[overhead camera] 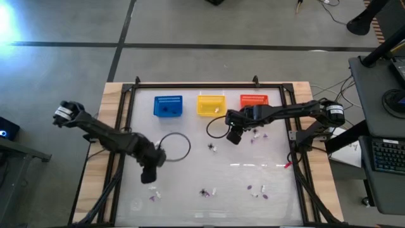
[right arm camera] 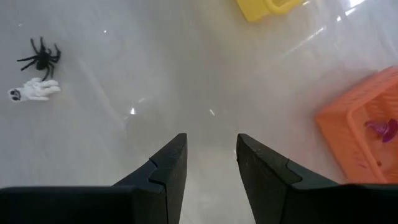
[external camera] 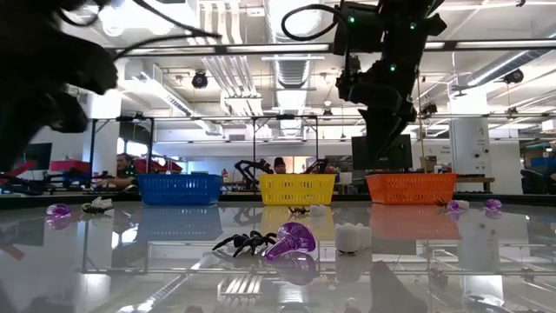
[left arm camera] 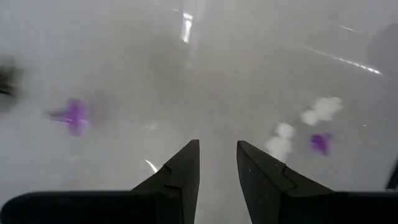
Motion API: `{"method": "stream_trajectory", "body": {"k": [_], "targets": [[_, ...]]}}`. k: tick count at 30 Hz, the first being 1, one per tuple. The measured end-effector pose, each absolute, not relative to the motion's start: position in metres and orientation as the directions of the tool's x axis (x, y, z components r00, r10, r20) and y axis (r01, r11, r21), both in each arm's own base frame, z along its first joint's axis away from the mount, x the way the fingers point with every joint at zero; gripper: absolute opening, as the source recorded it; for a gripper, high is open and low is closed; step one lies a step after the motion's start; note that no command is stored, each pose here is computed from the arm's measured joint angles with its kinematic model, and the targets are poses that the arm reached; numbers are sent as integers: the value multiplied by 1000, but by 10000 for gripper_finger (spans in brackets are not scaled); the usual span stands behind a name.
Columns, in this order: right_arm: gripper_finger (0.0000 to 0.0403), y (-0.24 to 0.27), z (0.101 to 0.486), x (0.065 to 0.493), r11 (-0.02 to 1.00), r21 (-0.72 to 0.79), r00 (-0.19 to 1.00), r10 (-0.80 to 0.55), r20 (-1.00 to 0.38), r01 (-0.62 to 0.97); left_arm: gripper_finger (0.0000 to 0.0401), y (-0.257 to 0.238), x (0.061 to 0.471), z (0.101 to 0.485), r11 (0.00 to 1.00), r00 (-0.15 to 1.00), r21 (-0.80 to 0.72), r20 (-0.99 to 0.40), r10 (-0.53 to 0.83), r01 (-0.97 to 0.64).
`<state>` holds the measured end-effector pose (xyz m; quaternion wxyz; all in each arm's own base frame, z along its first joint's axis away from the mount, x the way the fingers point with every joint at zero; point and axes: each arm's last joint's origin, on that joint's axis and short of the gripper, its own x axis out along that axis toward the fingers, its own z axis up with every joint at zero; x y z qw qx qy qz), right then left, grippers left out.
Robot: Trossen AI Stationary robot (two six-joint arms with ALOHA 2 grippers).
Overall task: Sort Halloween decoration
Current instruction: Put the white skeleton toy into the yellow basket
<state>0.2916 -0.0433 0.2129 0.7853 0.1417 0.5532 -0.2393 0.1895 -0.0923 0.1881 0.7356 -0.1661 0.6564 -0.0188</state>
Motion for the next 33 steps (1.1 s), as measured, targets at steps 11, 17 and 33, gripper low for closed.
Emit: {"method": "stream_trajectory", "body": {"k": [11, 17, 33], "targets": [[132, -13, 214, 297, 846, 12, 320, -189, -928, 533, 89, -140, 174, 192, 927, 211, -348, -925, -315, -140], [132, 8, 214, 298, 846, 42, 339, -167, -926, 531, 89, -145, 177, 184, 931, 206, -330, -932, -297, -153], [132, 34, 215, 297, 867, 69, 366, -135, -921, 494, 118, -169, 185, 135, 961, 46, -233, -972, -229, -151]]}}
